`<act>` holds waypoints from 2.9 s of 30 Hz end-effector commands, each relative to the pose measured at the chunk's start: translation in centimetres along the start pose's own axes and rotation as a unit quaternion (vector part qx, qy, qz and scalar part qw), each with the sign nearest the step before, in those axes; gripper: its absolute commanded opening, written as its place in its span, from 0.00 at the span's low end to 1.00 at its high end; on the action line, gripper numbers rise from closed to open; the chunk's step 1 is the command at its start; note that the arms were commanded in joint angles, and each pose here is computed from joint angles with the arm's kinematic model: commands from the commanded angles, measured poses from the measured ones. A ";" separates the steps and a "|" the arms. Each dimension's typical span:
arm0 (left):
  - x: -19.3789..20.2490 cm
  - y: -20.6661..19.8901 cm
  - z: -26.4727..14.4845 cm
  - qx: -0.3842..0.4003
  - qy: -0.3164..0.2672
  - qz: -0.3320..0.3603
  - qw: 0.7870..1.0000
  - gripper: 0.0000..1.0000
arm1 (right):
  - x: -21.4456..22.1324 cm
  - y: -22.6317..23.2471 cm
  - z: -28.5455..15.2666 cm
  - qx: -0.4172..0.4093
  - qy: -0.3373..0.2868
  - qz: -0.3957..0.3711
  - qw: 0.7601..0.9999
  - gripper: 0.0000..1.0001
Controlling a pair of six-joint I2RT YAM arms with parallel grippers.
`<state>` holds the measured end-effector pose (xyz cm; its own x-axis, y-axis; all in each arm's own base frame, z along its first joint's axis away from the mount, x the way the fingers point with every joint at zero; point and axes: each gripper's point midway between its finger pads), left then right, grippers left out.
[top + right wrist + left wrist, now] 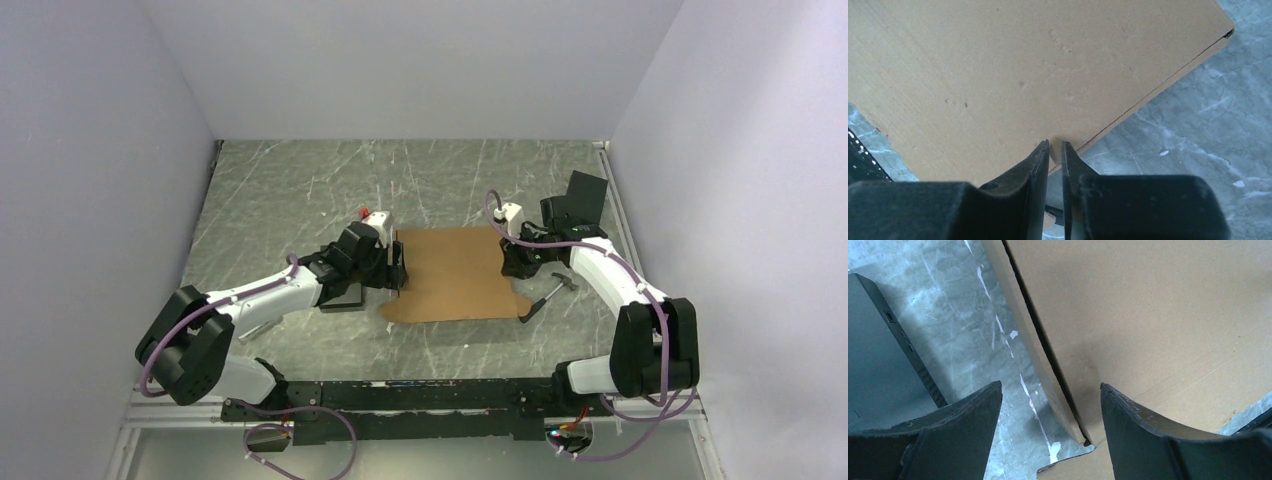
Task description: Fold the paper box
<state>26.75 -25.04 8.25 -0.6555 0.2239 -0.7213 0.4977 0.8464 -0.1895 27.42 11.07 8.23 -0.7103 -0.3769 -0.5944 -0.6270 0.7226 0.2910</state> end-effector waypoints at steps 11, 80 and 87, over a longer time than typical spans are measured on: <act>-1.8 -0.6 -2.2 0.026 -0.027 -0.029 0.999 0.79 | -2.9 2.4 -2.8 -0.049 -0.057 -0.005 0.997 0.39; -5.1 0.1 -3.5 0.146 -0.068 -0.105 0.981 0.52 | -6.1 11.8 1.3 -0.109 -0.059 -0.326 0.937 0.76; -2.3 0.4 -7.8 0.117 -0.068 -0.066 0.989 0.53 | -5.7 12.0 -4.8 -0.132 -0.097 -0.354 0.921 0.83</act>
<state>25.77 -22.66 13.77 -0.7011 0.0005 -0.7131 0.4974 0.7169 -0.4886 23.25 20.93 14.40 -0.1472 -0.6364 -0.7571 -0.9775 0.2107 0.0130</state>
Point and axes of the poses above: each gripper's point midway between its finger pads, its own z axis out along the fingers, its own y axis along the line the jaws close on, x = y × z, and after that the axes turned 14 degrees about z, right-handed
